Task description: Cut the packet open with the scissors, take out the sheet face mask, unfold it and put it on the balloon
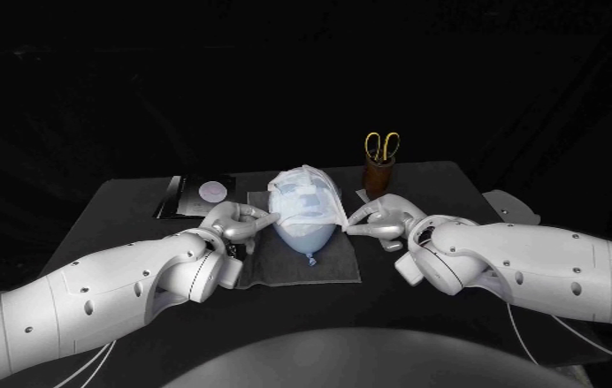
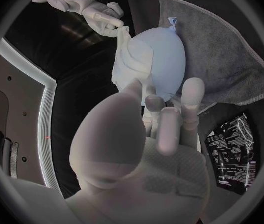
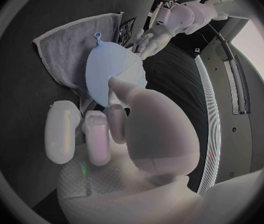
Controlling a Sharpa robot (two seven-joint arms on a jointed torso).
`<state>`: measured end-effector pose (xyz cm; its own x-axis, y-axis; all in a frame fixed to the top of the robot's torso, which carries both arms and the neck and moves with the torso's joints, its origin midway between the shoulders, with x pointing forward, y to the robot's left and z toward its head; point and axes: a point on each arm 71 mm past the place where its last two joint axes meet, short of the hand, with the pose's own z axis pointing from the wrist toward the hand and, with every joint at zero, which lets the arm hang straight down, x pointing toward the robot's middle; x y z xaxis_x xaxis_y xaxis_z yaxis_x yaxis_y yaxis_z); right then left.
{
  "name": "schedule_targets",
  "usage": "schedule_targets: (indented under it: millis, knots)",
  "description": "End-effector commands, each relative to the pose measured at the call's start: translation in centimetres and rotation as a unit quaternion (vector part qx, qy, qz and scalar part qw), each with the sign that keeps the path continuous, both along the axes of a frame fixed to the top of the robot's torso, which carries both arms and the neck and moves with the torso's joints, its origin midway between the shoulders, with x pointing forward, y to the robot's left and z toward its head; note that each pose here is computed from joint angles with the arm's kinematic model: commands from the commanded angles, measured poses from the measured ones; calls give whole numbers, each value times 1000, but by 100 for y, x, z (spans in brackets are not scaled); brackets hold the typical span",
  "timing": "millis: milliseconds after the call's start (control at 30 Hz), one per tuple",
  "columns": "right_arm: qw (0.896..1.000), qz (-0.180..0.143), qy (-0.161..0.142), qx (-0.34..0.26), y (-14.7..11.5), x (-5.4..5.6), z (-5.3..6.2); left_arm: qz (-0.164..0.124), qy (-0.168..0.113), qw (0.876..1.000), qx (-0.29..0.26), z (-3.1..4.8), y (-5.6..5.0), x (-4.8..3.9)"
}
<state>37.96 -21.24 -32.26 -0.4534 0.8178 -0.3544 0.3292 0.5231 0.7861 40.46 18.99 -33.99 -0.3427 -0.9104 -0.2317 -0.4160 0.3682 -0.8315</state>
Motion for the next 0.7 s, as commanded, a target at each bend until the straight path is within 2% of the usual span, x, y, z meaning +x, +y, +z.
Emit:
schedule_targets:
  millis: [33,167,700]
  knots:
    - [999,42,13,19,56,-91,39,-18,-13,1000,-11,28,-20,5]
    - [999,40,10,21,16,-113,79,-20,-12,1000,-12,25,-3,4]
    - [999,23,2,49,-48,3,268,-30,-7,999,-15,18,25,-7]
